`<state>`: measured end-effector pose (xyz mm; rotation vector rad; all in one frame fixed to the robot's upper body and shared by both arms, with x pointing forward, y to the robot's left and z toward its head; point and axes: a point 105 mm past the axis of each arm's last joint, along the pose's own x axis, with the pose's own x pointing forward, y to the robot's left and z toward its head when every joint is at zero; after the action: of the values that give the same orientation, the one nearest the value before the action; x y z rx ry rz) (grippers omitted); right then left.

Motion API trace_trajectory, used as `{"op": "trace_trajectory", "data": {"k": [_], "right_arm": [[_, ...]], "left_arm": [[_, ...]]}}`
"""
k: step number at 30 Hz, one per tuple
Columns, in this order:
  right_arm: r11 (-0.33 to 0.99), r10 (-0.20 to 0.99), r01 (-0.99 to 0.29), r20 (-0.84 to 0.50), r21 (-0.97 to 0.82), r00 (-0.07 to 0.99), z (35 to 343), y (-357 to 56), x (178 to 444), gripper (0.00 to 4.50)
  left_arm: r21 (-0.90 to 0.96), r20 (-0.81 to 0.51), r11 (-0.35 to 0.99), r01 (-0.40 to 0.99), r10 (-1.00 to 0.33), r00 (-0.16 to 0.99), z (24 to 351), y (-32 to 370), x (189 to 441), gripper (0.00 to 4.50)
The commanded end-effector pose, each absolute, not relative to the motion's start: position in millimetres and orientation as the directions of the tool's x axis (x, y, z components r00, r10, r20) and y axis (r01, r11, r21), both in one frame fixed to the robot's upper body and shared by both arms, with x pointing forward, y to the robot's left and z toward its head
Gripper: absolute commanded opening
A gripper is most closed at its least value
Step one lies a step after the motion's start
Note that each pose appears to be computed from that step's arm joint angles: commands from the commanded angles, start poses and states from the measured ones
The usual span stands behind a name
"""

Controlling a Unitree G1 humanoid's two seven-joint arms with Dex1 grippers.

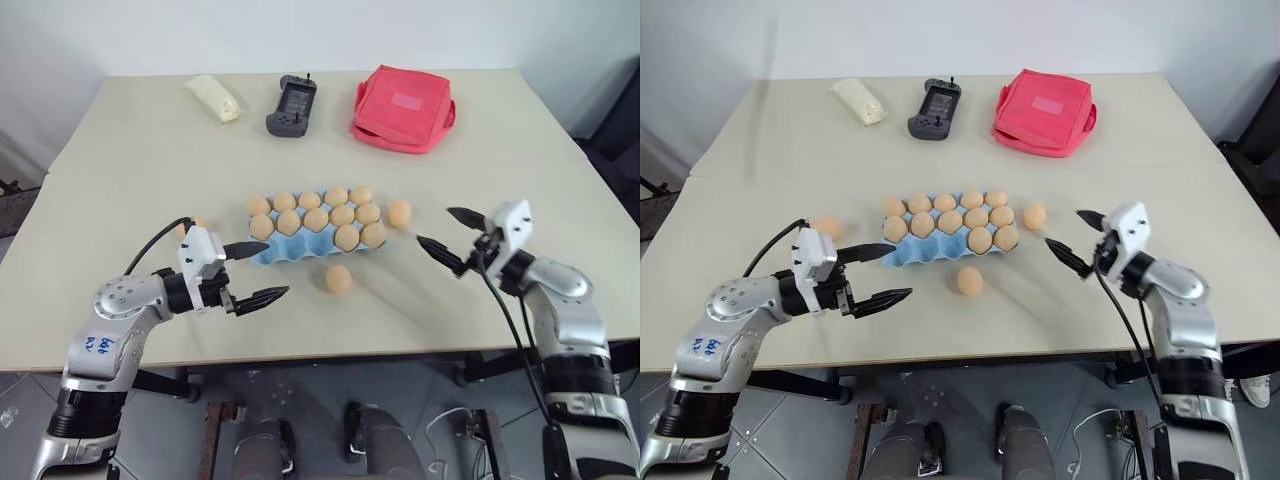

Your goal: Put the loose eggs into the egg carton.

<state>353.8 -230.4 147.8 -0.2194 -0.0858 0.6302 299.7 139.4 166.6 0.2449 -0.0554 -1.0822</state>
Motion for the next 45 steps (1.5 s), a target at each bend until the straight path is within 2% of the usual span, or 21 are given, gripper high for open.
{"op": "trace_trajectory", "data": {"k": [1,5,9,18,23,28,32,42,45], "right_arm": [[0.809,0.56,-0.541,0.022,-0.23,0.828,146,-250,348,4.47],[0.806,0.555,-0.542,-0.012,-0.238,0.832,139,-251,352,4.47],[0.762,0.614,-0.601,-0.026,-0.242,0.789,147,-232,364,4.47],[0.63,0.688,-0.713,-0.204,-0.307,0.696,160,-194,411,4.47],[0.578,0.683,-0.734,-0.281,-0.357,0.674,167,-178,429,4.47],[0.514,0.683,-0.758,-0.343,-0.401,0.645,171,-166,436,4.47],[0.512,0.655,-0.747,-0.37,-0.424,0.659,171,-159,442,4.47],[0.526,0.623,-0.722,-0.374,-0.45,0.687,172,-146,450,4.47],[0.513,0.652,-0.741,-0.364,-0.433,0.665,172,-141,448,4.47]], "left_arm": [[0.258,-0.044,0.444,0.858,-0.882,0.47,178,136,302,4.5],[0.26,-0.041,0.442,0.859,-0.883,0.467,178,135,303,4.5],[0.274,-0.04,0.46,0.845,-0.872,0.488,179,140,305,4.5],[0.285,-0.027,0.504,0.815,-0.846,0.533,180,150,305,4.5],[0.284,-0.014,0.53,0.799,-0.831,0.556,182,154,304,4.5],[0.283,-0.013,0.539,0.793,-0.825,0.565,183,158,301,4.5],[0.285,-0.01,0.544,0.789,-0.821,0.57,186,158,301,4.5],[0.287,-0.008,0.547,0.786,-0.819,0.573,189,158,301,4.5],[0.289,-0.008,0.546,0.787,-0.82,0.572,190,158,301,4.5]]}}
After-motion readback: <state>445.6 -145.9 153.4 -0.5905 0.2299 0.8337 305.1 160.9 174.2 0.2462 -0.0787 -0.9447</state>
